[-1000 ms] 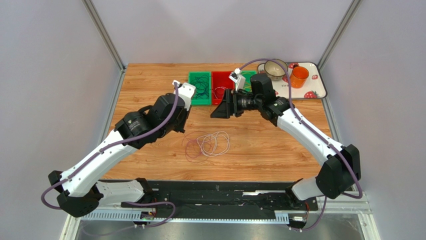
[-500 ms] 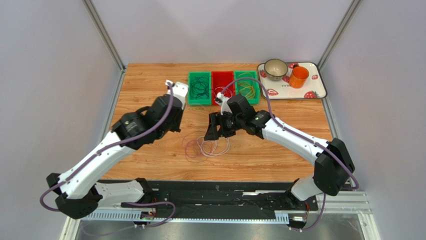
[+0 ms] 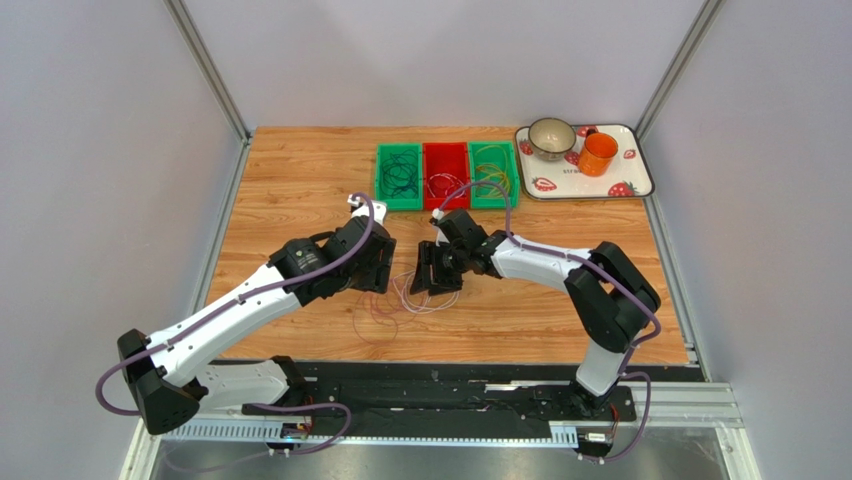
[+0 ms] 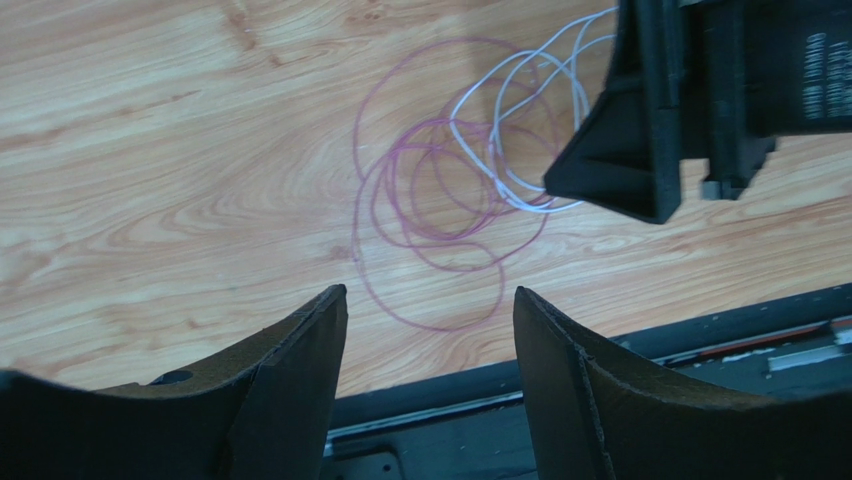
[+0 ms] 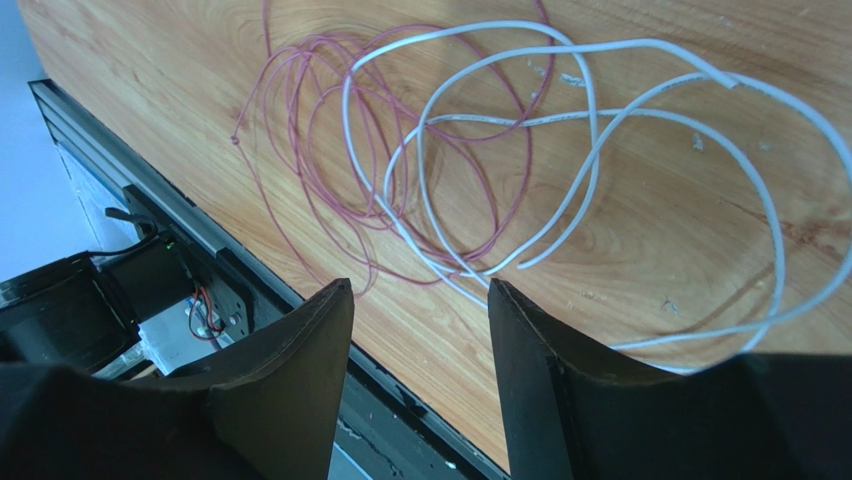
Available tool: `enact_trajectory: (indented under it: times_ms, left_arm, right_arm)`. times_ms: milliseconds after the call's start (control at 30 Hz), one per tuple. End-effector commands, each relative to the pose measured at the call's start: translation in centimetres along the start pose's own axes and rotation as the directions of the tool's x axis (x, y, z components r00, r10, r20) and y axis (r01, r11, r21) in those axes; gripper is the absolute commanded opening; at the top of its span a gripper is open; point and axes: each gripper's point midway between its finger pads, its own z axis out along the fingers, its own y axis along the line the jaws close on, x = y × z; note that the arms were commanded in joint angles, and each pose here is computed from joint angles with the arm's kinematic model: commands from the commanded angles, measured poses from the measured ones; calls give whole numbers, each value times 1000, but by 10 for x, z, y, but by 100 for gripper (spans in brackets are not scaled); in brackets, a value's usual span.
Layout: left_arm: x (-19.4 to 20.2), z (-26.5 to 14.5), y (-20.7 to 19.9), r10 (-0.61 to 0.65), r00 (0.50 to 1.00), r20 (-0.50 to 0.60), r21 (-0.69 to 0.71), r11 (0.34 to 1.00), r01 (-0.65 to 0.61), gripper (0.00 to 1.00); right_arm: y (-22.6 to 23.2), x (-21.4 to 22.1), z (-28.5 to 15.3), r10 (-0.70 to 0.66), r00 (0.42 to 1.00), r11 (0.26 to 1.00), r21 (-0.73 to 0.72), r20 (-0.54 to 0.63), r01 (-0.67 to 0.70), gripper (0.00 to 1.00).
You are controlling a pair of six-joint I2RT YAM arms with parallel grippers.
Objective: Untangle the cables
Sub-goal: Untie the cable.
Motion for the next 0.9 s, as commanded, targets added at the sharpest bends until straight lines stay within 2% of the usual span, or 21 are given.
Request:
enact_trajectory:
  times_ms: [0,133,300,633,867]
  left_arm:
    - [9,12,-21,-105,995,0,97,990,104,69]
    - [16,34,-38,-193,981,-4,153,970,192,66]
    - [26,67,-45,-253,968,13,145,958,248,61]
    - [42,135,-49,-289,957,31,157,947,281,56]
    - [55,161,-52,-297,955,8,156,943,293,54]
  right_arm:
    - [10,-13,11,12,1000,999,-51,24,-10,56]
    - [-5,-12,19,24,1000,999,-32,10,-24,55]
    - [-27,-13,20,56,998,998,9,9,-56,55]
    - [-71,-11,-1,78,996,988,134,40,-83,54]
    - [-120,-10,-40,137,986,956,247,94,-157,53]
